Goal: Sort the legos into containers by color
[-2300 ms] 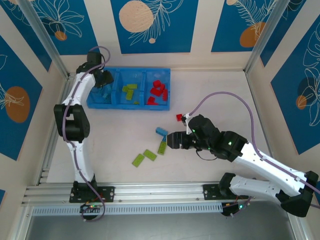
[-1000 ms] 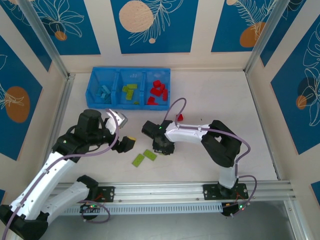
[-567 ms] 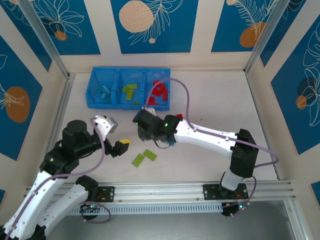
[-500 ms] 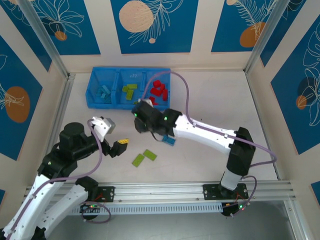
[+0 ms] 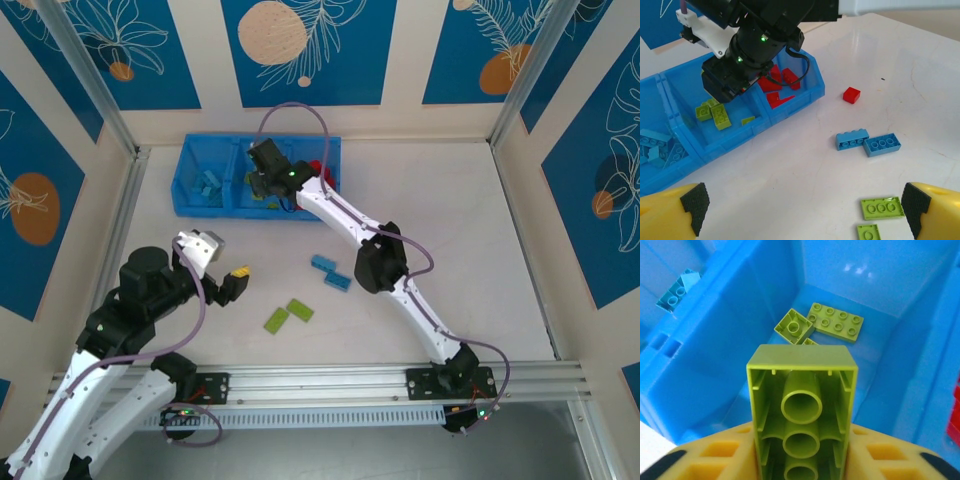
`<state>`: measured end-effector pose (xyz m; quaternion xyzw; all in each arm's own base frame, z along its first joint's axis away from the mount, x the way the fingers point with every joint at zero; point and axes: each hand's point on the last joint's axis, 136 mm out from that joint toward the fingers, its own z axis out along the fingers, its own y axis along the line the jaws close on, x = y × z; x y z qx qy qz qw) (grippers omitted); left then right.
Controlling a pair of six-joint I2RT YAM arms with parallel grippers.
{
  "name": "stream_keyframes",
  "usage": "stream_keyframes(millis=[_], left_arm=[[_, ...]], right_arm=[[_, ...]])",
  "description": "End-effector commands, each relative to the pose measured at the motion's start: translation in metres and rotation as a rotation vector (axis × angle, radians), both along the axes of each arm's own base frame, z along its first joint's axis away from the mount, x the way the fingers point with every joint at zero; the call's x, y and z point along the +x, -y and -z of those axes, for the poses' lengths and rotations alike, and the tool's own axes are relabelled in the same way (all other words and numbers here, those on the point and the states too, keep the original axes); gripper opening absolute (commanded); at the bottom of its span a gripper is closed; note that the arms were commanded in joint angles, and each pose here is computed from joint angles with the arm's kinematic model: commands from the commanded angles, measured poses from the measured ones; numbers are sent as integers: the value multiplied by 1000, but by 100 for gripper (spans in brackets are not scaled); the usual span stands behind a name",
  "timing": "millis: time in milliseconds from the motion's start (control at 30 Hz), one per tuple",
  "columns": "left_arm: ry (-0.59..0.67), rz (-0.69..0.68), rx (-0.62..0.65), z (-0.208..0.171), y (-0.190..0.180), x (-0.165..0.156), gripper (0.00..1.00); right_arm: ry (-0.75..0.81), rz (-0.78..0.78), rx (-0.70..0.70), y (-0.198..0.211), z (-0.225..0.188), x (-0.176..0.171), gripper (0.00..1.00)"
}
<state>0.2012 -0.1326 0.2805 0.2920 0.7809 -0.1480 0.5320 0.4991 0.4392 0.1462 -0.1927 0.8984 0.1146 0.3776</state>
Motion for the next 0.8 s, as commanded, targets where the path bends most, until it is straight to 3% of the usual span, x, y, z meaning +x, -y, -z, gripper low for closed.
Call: stream_keyframes(millis=[0,200,433,500,633,767], left_arm=[[9,-14,23,3,-2,4,100],[-2,-14,30,6,-1,6,100],[-59,-59,31,13,-4,12,100],[-155,-77,16,16,-1,12,100],[-495,-97,-2,52,13,3,100],[-681,-79,23,94,32,-12,98]], right_arm=[[82,-157,54,-25,-58,-21,50],[135,-174,76,-20,-119,-48,54],[6,-183,136,32,-178,-126,54],[-36,-203,168,52,-183,-156,54],[-92,-230,249,100,-180,-221,57],[-123,-195,347,148,-165,-270,69]])
